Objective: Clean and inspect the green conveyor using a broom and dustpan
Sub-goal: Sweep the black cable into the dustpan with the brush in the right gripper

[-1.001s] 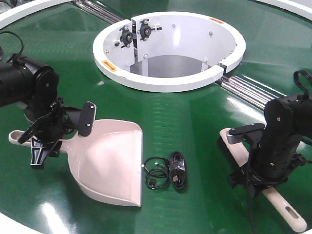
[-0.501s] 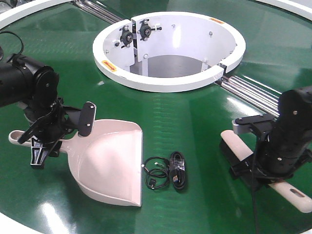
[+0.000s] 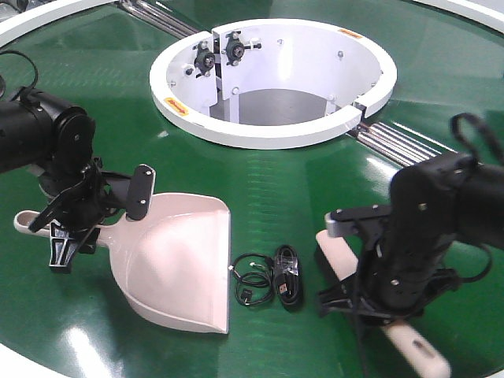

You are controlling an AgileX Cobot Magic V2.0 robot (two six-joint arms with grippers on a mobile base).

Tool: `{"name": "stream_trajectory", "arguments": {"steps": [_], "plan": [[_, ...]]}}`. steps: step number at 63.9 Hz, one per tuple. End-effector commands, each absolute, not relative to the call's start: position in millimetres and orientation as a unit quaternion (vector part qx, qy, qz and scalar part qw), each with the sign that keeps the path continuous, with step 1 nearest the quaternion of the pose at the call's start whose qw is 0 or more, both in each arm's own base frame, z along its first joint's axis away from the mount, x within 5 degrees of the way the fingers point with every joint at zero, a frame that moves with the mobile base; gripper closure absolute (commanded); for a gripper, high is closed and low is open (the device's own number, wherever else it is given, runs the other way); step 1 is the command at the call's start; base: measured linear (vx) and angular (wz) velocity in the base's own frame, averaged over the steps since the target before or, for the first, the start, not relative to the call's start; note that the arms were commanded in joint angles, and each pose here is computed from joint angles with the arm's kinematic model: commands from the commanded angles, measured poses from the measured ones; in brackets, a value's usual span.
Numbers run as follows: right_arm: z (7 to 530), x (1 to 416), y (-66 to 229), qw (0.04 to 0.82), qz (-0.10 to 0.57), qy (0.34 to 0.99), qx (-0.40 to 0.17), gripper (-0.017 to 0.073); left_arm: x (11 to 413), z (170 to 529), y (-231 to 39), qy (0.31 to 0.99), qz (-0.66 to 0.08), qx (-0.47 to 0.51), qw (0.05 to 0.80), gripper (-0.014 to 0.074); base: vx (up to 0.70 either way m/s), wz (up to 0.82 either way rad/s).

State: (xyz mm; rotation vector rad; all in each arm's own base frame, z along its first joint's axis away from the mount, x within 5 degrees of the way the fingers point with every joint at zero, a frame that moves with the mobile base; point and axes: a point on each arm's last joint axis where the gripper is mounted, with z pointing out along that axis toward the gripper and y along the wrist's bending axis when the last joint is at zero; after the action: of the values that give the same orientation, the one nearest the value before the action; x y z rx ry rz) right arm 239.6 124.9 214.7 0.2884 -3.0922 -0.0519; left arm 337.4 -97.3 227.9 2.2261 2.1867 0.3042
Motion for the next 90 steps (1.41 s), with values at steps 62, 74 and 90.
{"name": "stream_trajectory", "arguments": {"steps": [62,74,90], "plan": [[216.6,297.6,294.8,0.064,-0.207,-0.946,0.241,0.0564,334.7,251.9,-99.4,0.699,0.113,0.705,0.039,0.0591,0.0,0.0],[235.2,305.6,302.2,0.026,-0.221,-0.942,0.25,0.0564,334.7,251.9,-99.4,0.699,0.113,0.705,0.039,0.0591,0.0,0.0],[250.9,314.8,286.6,-0.008,-0.213,-0.942,0.26,0.0564,334.7,251.9,-99.4,0.699,0.113,0.705,0.039,0.0591,0.0,0.0]]}}
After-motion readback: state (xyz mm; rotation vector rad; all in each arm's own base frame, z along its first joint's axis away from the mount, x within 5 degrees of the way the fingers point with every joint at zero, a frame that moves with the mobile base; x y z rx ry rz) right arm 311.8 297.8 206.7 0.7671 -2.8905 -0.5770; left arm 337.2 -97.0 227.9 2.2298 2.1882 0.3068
